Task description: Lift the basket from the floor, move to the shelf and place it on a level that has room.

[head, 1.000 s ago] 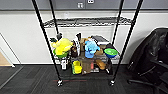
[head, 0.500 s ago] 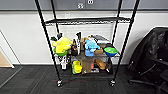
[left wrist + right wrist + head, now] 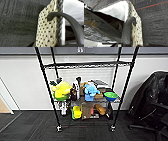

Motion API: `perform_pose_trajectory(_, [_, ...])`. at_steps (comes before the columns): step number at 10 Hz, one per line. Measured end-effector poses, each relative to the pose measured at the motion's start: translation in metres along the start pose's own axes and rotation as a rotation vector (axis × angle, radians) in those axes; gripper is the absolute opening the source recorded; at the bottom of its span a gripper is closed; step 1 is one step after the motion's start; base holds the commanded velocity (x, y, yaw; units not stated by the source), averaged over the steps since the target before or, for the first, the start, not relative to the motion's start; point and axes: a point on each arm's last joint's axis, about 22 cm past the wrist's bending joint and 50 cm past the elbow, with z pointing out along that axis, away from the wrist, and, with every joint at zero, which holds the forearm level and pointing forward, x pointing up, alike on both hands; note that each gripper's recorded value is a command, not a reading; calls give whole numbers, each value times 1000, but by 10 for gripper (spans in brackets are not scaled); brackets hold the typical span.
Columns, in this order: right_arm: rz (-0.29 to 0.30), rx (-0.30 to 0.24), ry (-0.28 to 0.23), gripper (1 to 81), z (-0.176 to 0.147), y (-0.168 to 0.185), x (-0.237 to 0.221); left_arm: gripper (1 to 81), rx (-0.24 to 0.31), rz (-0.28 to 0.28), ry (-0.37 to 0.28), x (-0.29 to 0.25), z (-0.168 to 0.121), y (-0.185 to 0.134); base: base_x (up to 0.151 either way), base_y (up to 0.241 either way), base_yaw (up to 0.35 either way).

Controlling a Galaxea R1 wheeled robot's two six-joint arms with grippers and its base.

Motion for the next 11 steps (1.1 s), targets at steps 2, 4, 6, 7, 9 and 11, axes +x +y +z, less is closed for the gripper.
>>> perform_pose_trajectory(2, [18,7,3,811,1,-4,1,811,3,1,14,8,-3,-2,0,0,0])
perform_pose_trajectory(4, [96,17,1,811,1,-6,0,811,-2,2,14,9,-4,-1,0,0,0])
perform_pose_trajectory(6, [171,27,11,811,0,-7,3,811,-32,-11,9,11,-8,8,0,0,0])
perform_pose_trajectory(7, [199,28,20,811,-1,-5,6,811,-48,-16,14,18,-14,11,0,0,0])
perform_pose_trajectory(9, [236,31,26,811,-3,-3,9,811,-79,-31,16,25,-24,17,0,0,0])
perform_pose_trajectory(11, [259,60,19,811,-7,-12,7,811,-119,-37,5,23,-30,30,0,0,0])
